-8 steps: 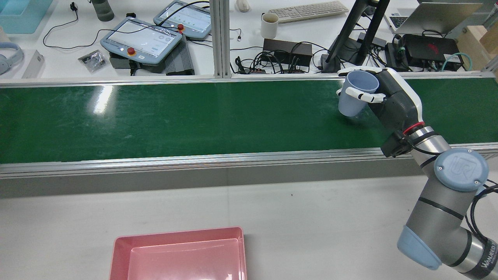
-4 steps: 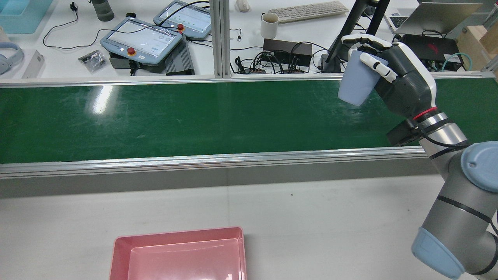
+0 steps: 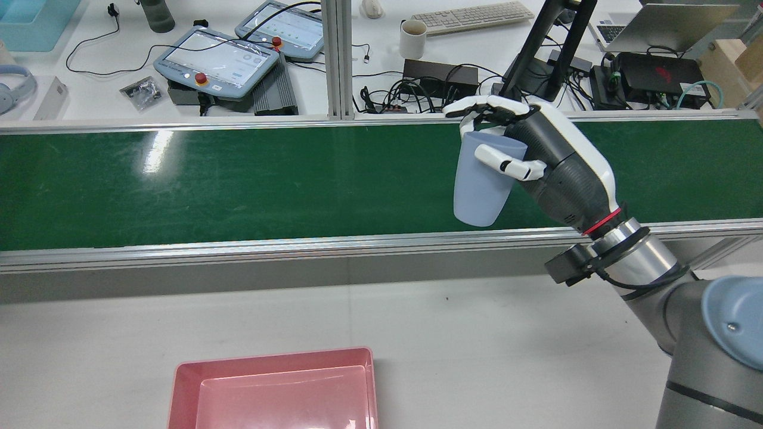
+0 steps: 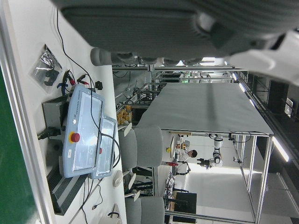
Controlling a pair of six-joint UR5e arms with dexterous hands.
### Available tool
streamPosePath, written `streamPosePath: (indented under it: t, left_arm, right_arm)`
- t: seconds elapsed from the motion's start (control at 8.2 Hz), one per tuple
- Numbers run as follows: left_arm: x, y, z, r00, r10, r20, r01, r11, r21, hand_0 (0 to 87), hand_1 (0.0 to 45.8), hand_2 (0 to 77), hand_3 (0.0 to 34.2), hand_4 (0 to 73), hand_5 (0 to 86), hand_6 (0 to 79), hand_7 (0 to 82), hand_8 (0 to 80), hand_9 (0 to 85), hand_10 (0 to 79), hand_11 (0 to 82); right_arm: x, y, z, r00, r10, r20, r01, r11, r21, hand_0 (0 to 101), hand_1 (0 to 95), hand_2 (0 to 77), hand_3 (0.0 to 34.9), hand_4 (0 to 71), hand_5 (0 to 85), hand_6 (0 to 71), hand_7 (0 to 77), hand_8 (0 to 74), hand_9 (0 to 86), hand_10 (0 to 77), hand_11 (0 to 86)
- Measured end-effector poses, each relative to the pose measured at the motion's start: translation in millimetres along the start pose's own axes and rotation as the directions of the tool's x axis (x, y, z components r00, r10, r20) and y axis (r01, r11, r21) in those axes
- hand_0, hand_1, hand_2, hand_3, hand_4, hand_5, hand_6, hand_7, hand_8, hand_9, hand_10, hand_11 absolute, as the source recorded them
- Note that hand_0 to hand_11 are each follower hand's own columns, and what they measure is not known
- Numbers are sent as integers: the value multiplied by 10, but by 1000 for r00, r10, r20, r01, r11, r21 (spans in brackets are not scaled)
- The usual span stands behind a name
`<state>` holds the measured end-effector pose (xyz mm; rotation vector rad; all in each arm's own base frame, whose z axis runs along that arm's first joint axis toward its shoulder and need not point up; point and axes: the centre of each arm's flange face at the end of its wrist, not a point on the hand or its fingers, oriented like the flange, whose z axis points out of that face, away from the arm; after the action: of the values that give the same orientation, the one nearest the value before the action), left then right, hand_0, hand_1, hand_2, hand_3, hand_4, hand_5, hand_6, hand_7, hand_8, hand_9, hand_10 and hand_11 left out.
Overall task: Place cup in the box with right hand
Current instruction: 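Lift the blue cup off the belt and carry it over the pink tray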
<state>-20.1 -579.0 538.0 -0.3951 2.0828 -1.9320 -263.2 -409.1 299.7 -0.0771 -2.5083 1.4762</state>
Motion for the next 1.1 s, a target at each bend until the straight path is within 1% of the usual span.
streamPosePath:
  t: [0.12, 0.24, 0.37, 0.49, 0.61, 0.73, 0.85, 0.98, 1.1]
  left_arm:
    - [0, 0, 0, 1000, 0, 0, 0, 1000, 0, 0, 5, 5, 0, 0, 0, 0, 0, 0, 0, 0, 0]
    - [0, 0, 0, 1000, 0, 0, 0, 1000, 0, 0, 5, 5, 0, 0, 0, 0, 0, 0, 0, 0, 0]
    - [-1, 0, 0, 1000, 0, 1, 0, 1000, 0, 0, 5, 5, 0, 0, 0, 0, 0, 0, 0, 0, 0]
    - [-1, 0, 0, 1000, 0, 1, 0, 1000, 0, 0, 5, 5, 0, 0, 0, 0, 0, 0, 0, 0, 0]
    - [0, 0, 0, 1000, 0, 0, 0, 1000, 0, 0, 5, 5, 0, 0, 0, 0, 0, 0, 0, 0, 0]
    - [0, 0, 0, 1000, 0, 0, 0, 1000, 0, 0, 5, 5, 0, 0, 0, 0, 0, 0, 0, 0, 0]
    - [0, 0, 0, 1000, 0, 0, 0, 1000, 0, 0, 5, 5, 0, 0, 0, 0, 0, 0, 0, 0, 0]
    - [0, 0, 0, 1000, 0, 0, 0, 1000, 0, 0, 5, 5, 0, 0, 0, 0, 0, 0, 0, 0, 0]
    - [0, 0, 0, 1000, 0, 0, 0, 1000, 0, 0, 5, 5, 0, 0, 0, 0, 0, 0, 0, 0, 0]
  right_arm:
    - [312, 232, -53, 999, -15, -50, 14, 999, -34, 449, 60, 382, 0, 76, 235, 420, 595, 704, 774, 540, 698]
    - [576, 464, -87, 996, -37, -85, 31, 997, -69, 447, 60, 382, 0, 93, 240, 420, 595, 704, 774, 518, 698]
    - [788, 666, -131, 991, -71, -110, 60, 993, -102, 447, 60, 382, 0, 93, 240, 420, 595, 704, 774, 518, 698]
    - [918, 798, -179, 985, -123, -124, 107, 986, -129, 450, 60, 382, 0, 131, 229, 420, 595, 704, 774, 518, 698]
    - [945, 898, -220, 973, -197, -120, 177, 972, -158, 452, 60, 387, 0, 196, 218, 420, 595, 704, 774, 529, 698]
    - [874, 1010, -256, 950, -299, -91, 278, 941, -191, 468, 60, 387, 0, 218, 213, 420, 595, 704, 774, 529, 698]
    - [817, 1103, -284, 920, -388, -60, 368, 904, -217, 468, 60, 387, 0, 218, 213, 420, 595, 704, 774, 529, 698]
    - [854, 1179, -331, 886, -461, -46, 438, 865, -244, 471, 60, 387, 0, 202, 213, 420, 595, 704, 774, 529, 698]
    - [972, 1214, -392, 857, -513, -51, 484, 834, -266, 481, 60, 387, 0, 169, 213, 420, 595, 698, 774, 535, 698]
